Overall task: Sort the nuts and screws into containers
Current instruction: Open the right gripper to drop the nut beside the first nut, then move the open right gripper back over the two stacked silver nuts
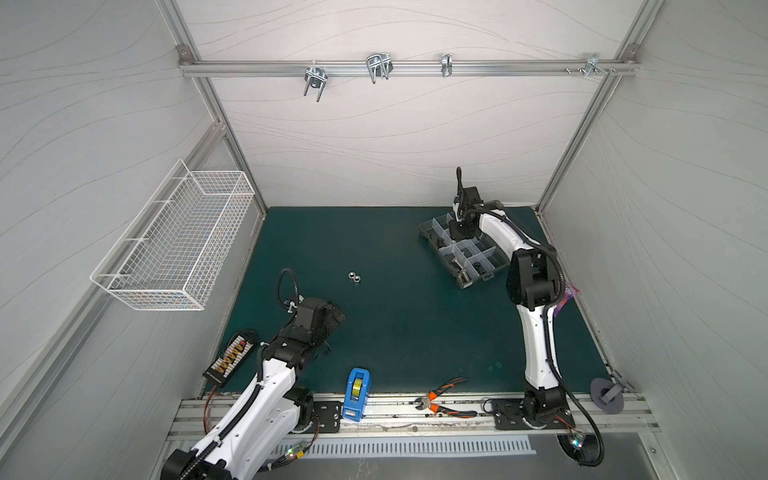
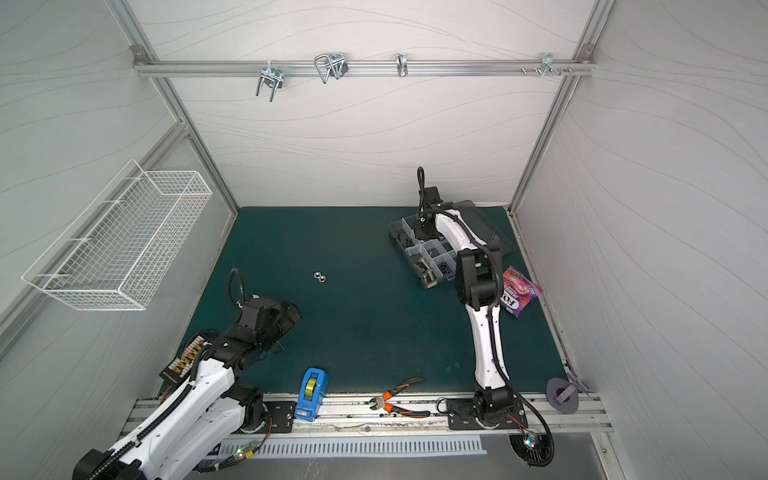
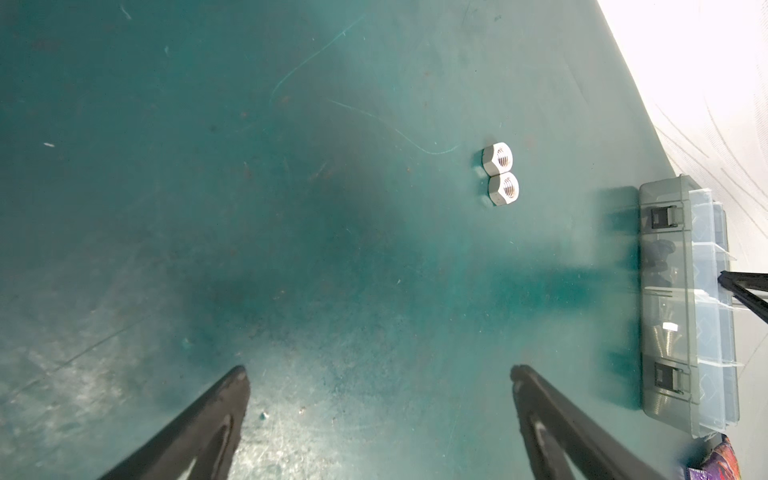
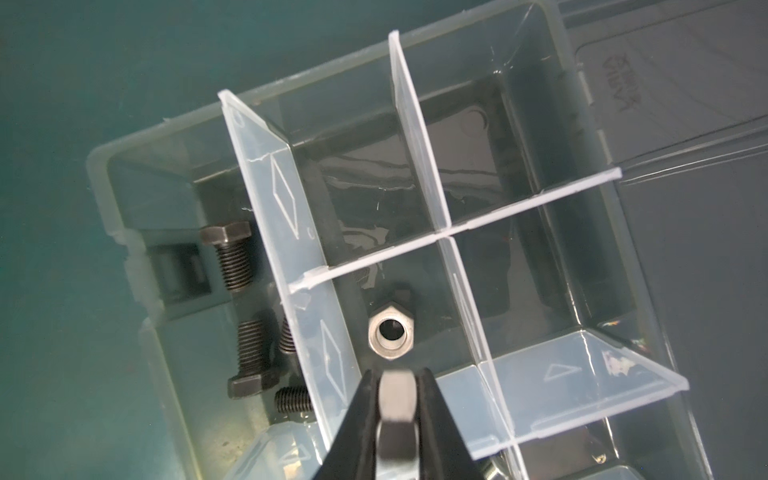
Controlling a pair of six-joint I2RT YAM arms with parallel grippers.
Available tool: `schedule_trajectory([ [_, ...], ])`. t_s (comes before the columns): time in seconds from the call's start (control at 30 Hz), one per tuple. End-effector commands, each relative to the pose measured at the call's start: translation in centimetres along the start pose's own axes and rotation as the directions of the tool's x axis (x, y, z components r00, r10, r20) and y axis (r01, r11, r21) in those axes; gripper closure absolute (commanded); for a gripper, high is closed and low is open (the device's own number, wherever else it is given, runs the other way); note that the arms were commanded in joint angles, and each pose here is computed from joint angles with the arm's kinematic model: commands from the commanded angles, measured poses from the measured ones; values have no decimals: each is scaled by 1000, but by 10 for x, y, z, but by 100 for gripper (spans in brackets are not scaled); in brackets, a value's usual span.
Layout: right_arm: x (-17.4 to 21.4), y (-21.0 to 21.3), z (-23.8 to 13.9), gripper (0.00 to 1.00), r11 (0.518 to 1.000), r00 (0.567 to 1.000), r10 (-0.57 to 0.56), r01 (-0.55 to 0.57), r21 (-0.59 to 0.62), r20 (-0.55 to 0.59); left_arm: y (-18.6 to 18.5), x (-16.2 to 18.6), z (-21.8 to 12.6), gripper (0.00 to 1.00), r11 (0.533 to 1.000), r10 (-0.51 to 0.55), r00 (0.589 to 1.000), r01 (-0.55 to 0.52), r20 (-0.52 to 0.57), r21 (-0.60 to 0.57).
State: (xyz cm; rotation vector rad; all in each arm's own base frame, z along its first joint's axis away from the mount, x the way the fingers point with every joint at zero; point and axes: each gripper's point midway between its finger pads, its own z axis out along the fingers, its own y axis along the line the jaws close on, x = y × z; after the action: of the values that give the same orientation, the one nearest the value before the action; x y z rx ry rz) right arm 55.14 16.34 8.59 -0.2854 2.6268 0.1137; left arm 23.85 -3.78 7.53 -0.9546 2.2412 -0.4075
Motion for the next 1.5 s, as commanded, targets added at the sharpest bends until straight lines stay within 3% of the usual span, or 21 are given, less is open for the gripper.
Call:
schedule_trajectory([
  [0.0,4,0,3,76,1000,1000,-9,9,-10,-25,-7,-12,-6,1,1000,-11,999,11,37,6],
  [0.33,4,3,-8,73,1000,1000,-10,10,-25,-17,-8,-12,-7,1,1000,-7,999,7,34,11],
  [0.7,-9,29,-52,71,996,997,-42,47,-71,62,-8,-11,-6,1,1000,-10,999,9,32,10],
  [1.0,-1,105,-82,67,973,979,-166,182,-140,122,-7,-10,-5,1,1000,-9,1000,8,27,8],
  [1.47,38,227,-78,56,889,922,-366,386,-248,127,-4,-8,-4,1,1000,-11,1000,11,23,7],
])
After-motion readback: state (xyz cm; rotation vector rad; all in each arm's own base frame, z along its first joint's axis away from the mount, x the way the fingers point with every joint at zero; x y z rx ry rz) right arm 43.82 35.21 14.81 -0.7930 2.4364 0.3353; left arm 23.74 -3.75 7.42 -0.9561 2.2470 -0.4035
